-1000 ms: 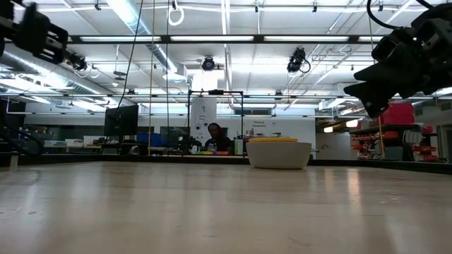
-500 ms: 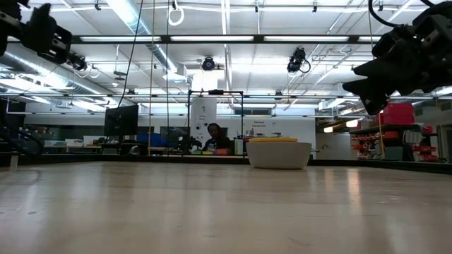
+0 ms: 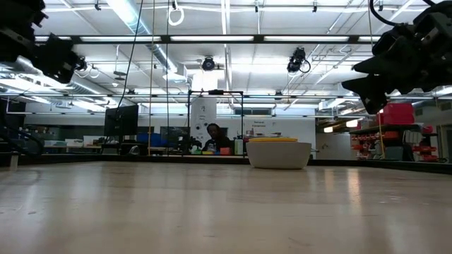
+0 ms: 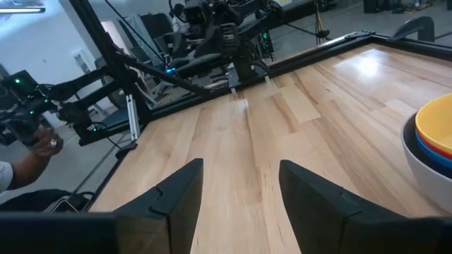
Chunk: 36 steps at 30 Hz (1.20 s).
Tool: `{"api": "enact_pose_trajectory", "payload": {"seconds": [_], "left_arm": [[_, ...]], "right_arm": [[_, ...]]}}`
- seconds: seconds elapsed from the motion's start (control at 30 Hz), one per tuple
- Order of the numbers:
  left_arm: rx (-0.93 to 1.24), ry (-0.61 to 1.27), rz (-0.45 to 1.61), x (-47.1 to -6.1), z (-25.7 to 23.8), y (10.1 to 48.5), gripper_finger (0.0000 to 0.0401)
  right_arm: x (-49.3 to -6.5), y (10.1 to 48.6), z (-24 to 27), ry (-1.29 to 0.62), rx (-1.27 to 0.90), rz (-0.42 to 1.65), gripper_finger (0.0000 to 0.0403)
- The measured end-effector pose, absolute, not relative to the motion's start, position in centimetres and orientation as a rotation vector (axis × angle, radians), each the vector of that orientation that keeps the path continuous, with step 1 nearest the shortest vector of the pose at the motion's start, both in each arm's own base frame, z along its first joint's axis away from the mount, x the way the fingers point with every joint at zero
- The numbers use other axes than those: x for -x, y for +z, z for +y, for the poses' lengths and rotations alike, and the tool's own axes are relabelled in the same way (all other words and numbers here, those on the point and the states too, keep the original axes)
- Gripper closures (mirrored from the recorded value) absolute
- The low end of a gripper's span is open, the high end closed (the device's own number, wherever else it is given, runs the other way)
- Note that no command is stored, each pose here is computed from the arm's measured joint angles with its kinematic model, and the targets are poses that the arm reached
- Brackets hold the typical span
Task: Nest bowls inside each other
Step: Return to Home Position
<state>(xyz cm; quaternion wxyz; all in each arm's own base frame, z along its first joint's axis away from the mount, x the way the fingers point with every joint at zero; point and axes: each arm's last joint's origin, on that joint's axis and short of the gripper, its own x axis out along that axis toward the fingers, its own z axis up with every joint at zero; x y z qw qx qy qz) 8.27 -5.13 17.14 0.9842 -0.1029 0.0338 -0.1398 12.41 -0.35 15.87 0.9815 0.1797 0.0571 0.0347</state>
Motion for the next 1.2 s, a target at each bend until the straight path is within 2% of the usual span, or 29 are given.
{"api": "enact_pose_trajectory", "payload": {"seconds": [0.1, 0.43, 0.8, 1.03, 1.1, 1.2], "left_arm": [[0.206, -0.149, 0.041, -8.3, -4.7, 17.2, 0.0134], [0.18, 0.024, -0.009, -8.6, -3.2, 17.5, 0.0134], [0.221, -0.014, 0.026, -9.5, -0.4, 17.2, 0.0134], [0.226, -0.045, 0.029, -9.5, 0.2, 17.2, 0.0134], [0.223, -0.047, 0.029, -9.5, 0.2, 17.2, 0.0134], [0.224, -0.053, 0.03, -9.5, 0.1, 17.2, 0.0134]], "right_arm": [[-12.4, 15.9, -0.3, 0.07, -0.361, 0.115, 0.0211], [-12.4, 15.9, -0.3, 0.071, -0.341, 0.114, 0.022], [-12.4, 16.1, -0.3, 0.086, -0.307, 0.093, 0.0206], [-12.0, 18.7, 0.1, 0.256, -0.107, -0.175, 0.0197], [-11.7, 18.7, 0.0, 0.27, -0.091, -0.173, 0.0195], [-11.4, 17.7, -0.3, 0.239, -0.118, -0.066, 0.0192]]}}
